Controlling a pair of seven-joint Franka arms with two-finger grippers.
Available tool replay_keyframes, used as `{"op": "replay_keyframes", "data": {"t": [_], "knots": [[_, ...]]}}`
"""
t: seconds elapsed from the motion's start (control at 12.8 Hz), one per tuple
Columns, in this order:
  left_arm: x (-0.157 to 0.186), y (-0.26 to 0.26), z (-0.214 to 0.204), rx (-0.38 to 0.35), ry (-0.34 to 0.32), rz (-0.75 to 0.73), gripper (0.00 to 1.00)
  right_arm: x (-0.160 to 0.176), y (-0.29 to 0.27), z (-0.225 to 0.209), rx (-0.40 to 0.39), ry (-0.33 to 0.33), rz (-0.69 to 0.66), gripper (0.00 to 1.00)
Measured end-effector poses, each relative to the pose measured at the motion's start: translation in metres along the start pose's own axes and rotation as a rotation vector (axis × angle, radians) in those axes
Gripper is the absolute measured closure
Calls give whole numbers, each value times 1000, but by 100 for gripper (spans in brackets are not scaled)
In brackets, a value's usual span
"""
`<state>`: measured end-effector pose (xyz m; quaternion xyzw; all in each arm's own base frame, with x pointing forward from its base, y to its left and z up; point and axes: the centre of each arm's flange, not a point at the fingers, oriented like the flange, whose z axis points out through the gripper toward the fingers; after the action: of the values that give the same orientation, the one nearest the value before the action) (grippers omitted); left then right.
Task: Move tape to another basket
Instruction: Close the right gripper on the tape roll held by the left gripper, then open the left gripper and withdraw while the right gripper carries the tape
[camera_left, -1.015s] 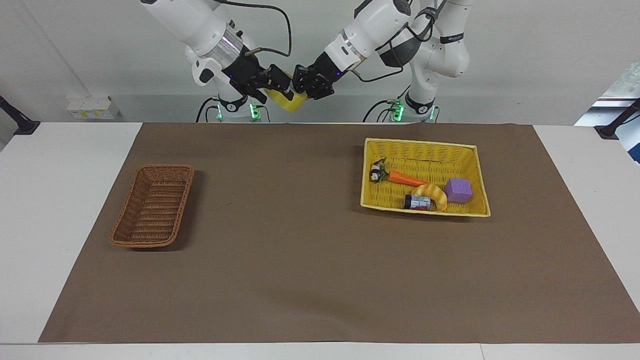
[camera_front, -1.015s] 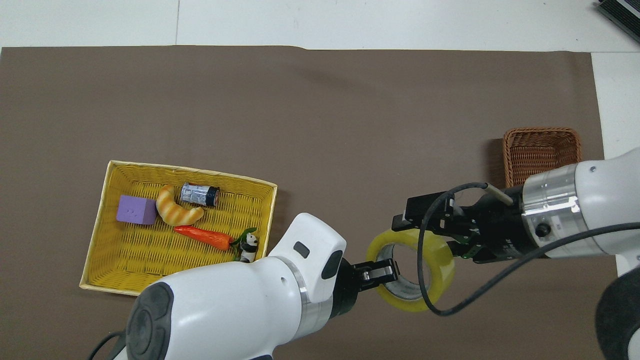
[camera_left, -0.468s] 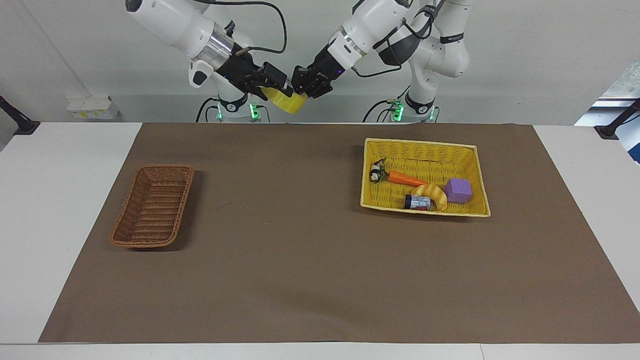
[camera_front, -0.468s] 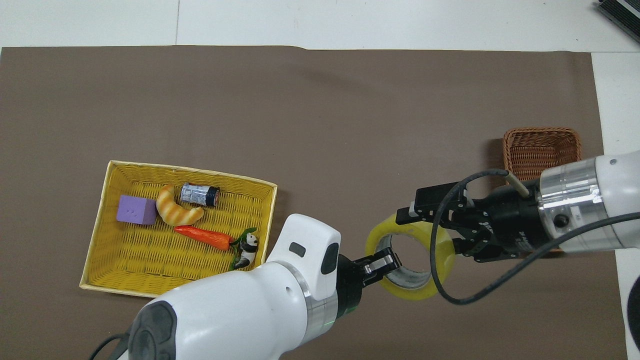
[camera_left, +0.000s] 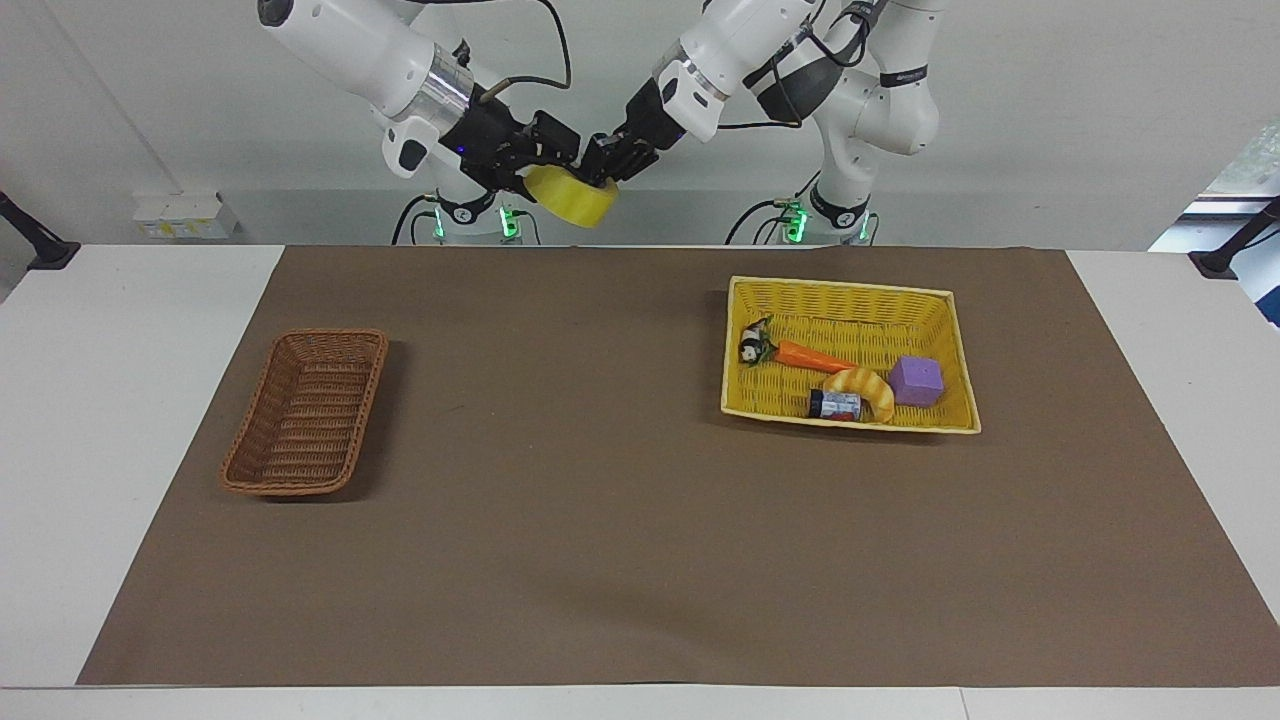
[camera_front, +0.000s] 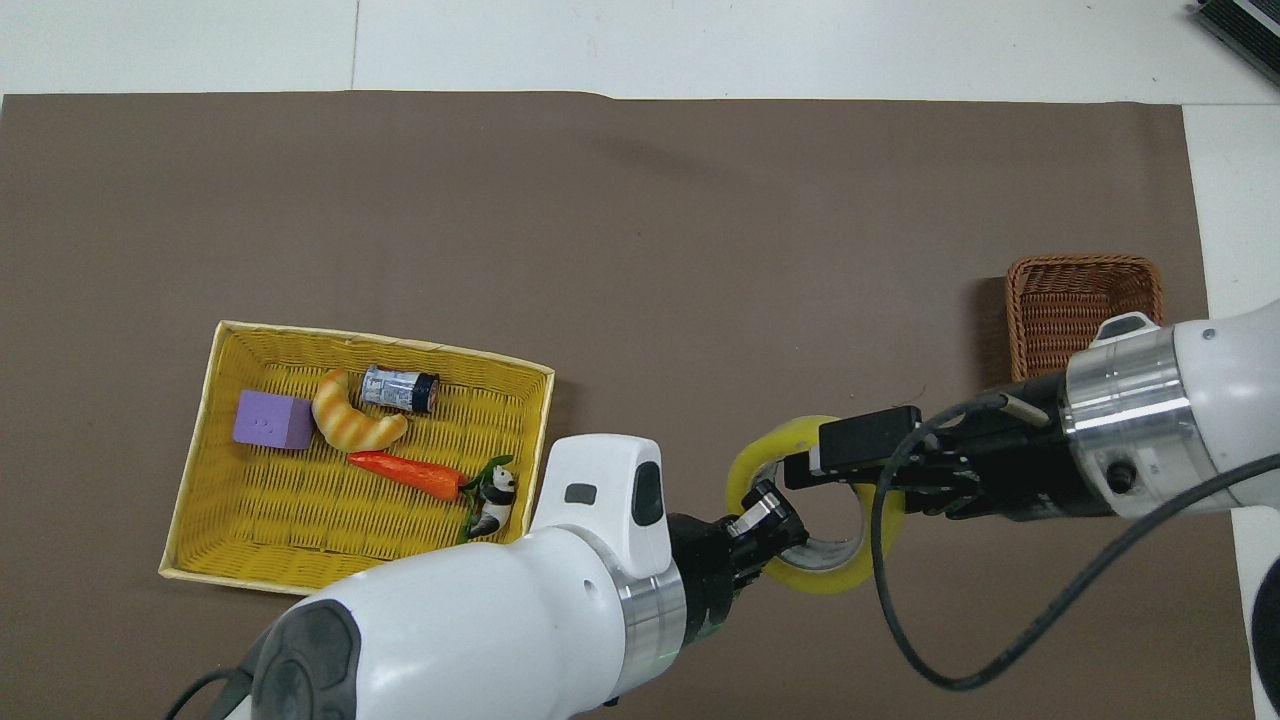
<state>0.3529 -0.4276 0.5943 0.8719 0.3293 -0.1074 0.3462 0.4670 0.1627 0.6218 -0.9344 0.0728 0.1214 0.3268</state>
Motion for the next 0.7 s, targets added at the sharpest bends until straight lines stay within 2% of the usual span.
{"op": "replay_keyframes", "data": {"t": [0.16, 0.23, 0.31, 0.39, 0.55, 0.7], "knots": [[9, 0, 2, 44, -11, -51, 78, -1, 1, 2, -24, -1, -56, 0], [15, 1, 2, 61, -13, -71, 78, 0, 4, 3, -61, 9, -72, 9], [18, 2, 2, 68, -13, -79, 78, 1, 6, 2, -85, 15, -78, 9], [19, 3, 3, 69, -14, -83, 78, 1, 7, 2, -97, 19, -79, 17], [17, 5, 7, 76, -18, -84, 78, 1, 7, 1, -110, 23, -86, 41], [18, 6, 10, 82, -21, -84, 78, 1, 7, 1, -119, 25, -87, 44]]}}
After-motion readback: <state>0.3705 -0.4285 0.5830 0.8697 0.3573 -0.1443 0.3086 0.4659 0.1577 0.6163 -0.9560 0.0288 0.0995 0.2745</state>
